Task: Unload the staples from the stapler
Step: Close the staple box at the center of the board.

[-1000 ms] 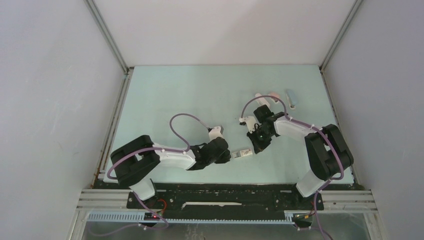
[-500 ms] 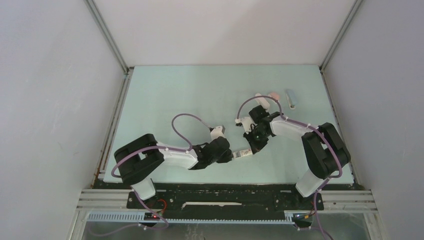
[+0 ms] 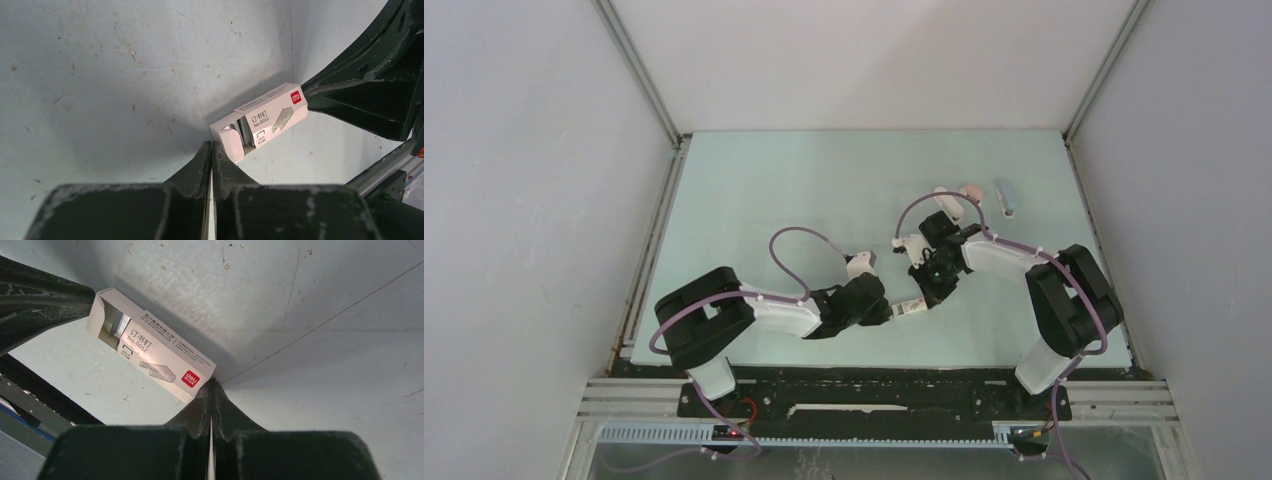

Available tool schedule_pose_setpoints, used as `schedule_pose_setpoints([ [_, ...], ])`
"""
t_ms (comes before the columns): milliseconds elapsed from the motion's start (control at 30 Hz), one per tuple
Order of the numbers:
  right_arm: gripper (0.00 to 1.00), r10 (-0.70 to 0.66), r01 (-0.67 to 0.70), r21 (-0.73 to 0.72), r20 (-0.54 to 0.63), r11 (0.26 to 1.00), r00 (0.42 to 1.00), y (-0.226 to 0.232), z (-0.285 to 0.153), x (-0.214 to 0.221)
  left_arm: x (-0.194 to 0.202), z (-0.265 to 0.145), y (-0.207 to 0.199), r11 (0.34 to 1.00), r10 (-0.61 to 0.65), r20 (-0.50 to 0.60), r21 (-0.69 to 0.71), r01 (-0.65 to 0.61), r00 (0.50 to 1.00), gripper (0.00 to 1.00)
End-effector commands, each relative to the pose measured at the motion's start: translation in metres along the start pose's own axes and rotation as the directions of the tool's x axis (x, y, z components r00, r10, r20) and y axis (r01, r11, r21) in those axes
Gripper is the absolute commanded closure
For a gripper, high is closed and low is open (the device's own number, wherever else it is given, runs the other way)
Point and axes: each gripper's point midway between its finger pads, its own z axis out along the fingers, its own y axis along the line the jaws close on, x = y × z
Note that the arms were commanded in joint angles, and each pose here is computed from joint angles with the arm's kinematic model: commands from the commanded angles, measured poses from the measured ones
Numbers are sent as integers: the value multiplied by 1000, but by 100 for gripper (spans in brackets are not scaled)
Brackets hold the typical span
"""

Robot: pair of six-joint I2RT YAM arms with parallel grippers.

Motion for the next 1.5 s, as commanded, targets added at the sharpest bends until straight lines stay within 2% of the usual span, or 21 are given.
schedule_pose_setpoints([
  [0,99,-4,4,-4,4,1000,1000,4,5,-7,4,1,2,999,25,-17,-22,-25,1000,93],
  [367,99,0,1,19,-11,1000,1000,-3,6,-4,-1,-25,16,1000,-10,30,-2,11,999,84],
  [467,99,0,0,19,-14,1000,1000,-3,7,-3,-1,-30,10,998,-27,37,55,25,999,81],
  [600,99,-4,4,19,-17,1000,1000,-3,8,-3,-4,-33,-2,990,-49,54,137,41,997,67],
  [700,99,-6,7,19,-20,1000,1000,-3,8,-2,-3,-30,-3,987,-56,50,152,48,997,60],
  [933,99,-11,12,20,-27,1000,1000,-2,9,-1,-3,-21,-6,978,-103,34,184,95,994,60],
  [1467,99,-19,20,22,-35,1000,999,-1,11,0,-5,-10,3,980,-139,35,148,132,990,67],
])
